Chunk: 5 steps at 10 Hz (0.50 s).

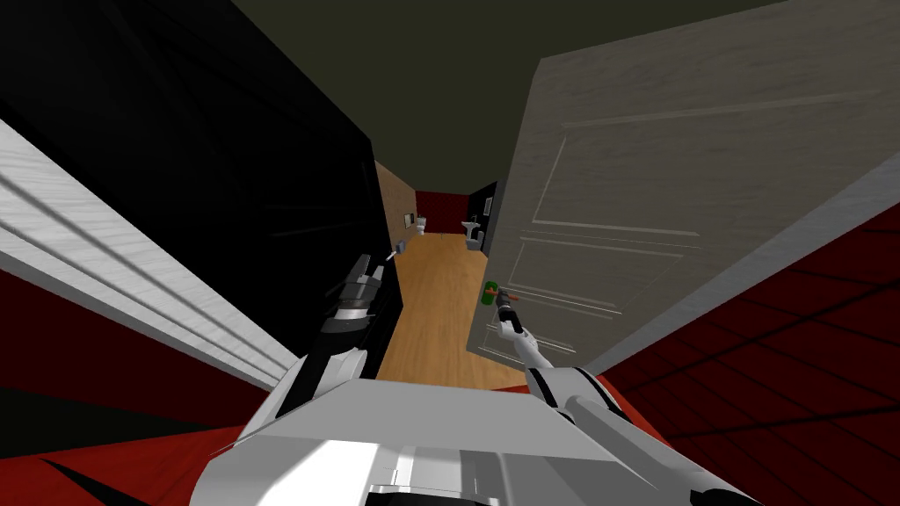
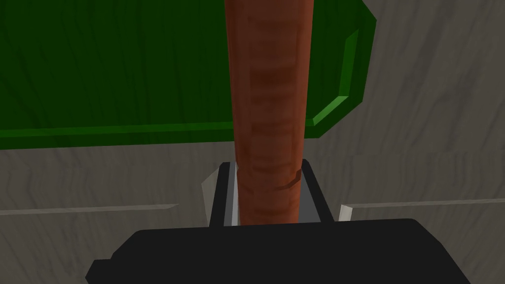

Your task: Push the door open

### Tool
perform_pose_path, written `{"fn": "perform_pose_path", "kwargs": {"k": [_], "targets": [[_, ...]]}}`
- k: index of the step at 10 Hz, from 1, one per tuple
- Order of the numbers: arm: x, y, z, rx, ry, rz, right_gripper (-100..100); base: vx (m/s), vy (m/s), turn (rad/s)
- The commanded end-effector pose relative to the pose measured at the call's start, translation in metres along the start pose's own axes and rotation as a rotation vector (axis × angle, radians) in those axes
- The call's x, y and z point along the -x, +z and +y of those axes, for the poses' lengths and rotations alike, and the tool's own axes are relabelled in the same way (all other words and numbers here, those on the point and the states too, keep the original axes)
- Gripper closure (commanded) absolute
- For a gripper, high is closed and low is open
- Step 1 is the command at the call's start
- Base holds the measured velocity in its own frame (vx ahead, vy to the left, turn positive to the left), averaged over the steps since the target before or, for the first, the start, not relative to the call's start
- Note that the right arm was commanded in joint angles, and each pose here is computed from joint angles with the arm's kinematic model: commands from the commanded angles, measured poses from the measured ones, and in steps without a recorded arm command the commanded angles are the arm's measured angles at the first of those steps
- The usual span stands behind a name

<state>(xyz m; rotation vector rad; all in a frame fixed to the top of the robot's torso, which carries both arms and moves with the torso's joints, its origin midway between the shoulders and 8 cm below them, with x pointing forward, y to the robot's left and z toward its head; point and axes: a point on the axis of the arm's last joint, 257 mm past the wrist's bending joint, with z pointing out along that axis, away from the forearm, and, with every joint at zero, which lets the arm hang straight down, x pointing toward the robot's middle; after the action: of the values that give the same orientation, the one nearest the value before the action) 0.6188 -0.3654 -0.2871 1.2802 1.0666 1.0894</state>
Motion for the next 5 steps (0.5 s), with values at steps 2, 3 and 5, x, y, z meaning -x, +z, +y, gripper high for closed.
{"fn": "perform_pose_path", "kwargs": {"k": [2, 3, 5], "targets": [[0.023, -0.0028, -0.006, -0.012, -0.007, -0.035, 100, 0.101, 0.076, -0.054], [0.035, -0.0037, -0.005, -0.012, -0.007, -0.058, 100, 0.152, 0.118, -0.078], [0.035, -0.0037, -0.005, -0.012, -0.007, -0.058, 100, 0.092, 0.061, -0.047]]}}
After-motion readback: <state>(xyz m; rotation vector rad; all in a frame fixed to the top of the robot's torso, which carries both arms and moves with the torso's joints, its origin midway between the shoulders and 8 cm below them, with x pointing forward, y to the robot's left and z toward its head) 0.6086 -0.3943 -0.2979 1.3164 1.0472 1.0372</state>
